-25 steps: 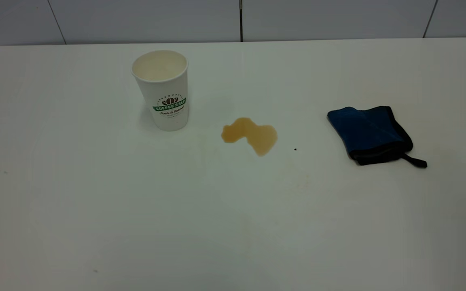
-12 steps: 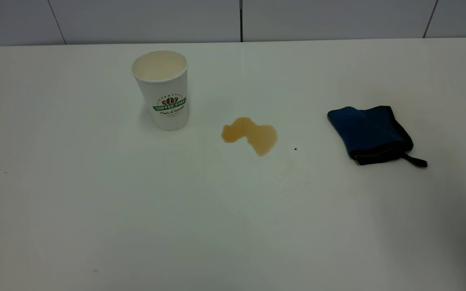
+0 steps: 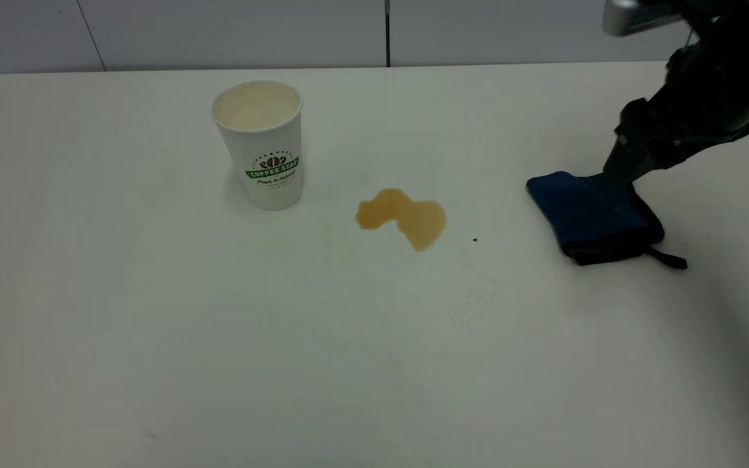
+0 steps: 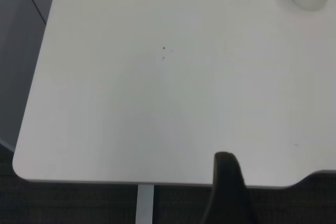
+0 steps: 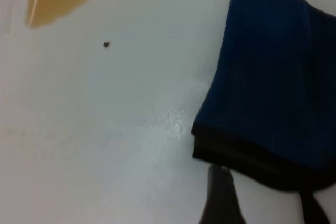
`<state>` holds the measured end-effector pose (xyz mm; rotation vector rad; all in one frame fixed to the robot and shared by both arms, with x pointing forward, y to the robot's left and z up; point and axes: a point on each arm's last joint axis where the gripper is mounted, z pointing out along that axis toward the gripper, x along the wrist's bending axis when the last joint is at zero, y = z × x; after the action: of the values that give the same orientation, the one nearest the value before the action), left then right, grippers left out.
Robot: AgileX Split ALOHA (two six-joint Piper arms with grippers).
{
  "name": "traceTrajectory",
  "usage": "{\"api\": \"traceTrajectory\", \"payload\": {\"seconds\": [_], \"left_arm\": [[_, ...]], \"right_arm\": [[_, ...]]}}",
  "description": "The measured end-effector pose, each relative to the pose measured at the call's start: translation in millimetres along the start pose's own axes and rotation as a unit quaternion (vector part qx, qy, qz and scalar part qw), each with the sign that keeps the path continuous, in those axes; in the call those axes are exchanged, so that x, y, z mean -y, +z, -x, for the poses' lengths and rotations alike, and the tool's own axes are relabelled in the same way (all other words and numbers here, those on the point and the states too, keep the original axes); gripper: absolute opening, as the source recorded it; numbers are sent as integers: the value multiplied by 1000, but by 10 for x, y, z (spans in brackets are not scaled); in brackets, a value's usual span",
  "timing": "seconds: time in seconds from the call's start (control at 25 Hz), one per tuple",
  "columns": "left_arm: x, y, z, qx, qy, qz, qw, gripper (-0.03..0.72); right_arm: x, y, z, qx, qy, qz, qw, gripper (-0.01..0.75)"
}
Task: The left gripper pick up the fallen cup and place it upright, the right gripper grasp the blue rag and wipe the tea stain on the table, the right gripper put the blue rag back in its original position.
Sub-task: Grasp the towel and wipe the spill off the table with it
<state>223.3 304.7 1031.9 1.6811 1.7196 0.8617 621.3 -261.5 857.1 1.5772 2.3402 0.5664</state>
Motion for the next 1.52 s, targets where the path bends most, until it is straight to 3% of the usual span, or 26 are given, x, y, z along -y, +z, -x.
{"api": "traceTrajectory", "payload": {"seconds": [0.4, 0.72, 0.8, 0.88, 0.96, 1.04, 1.08, 1.16, 1.52], "left_arm": [[0, 0, -1, 0, 0, 0, 1000, 548], [0, 0, -1, 0, 0, 0, 1000, 548], [0, 0, -1, 0, 0, 0, 1000, 548], [0, 0, -1, 0, 0, 0, 1000, 548], [0, 0, -1, 0, 0, 0, 1000, 548], [0, 0, -1, 0, 0, 0, 1000, 548], [0, 0, -1, 0, 0, 0, 1000, 548], [0, 0, -1, 0, 0, 0, 1000, 548], [0, 0, -1, 0, 0, 0, 1000, 547]], "right_arm": [[-241, 767, 267, 13, -29, 4, 999, 590], [-101, 976, 356, 22, -29, -11, 999, 579], [-81, 1011, 332, 19, -30, -14, 999, 546], [-78, 1033, 298, 17, -33, -16, 999, 466], [-83, 1047, 250, 14, -38, -17, 999, 333], [-101, 1060, 178, 10, -49, -17, 999, 146], [-130, 1067, 139, 10, -57, -13, 998, 97], [-209, 1091, 51, 10, -71, -4, 997, 63], [-849, 1235, -443, 2, -139, 79, 987, 62]]}}
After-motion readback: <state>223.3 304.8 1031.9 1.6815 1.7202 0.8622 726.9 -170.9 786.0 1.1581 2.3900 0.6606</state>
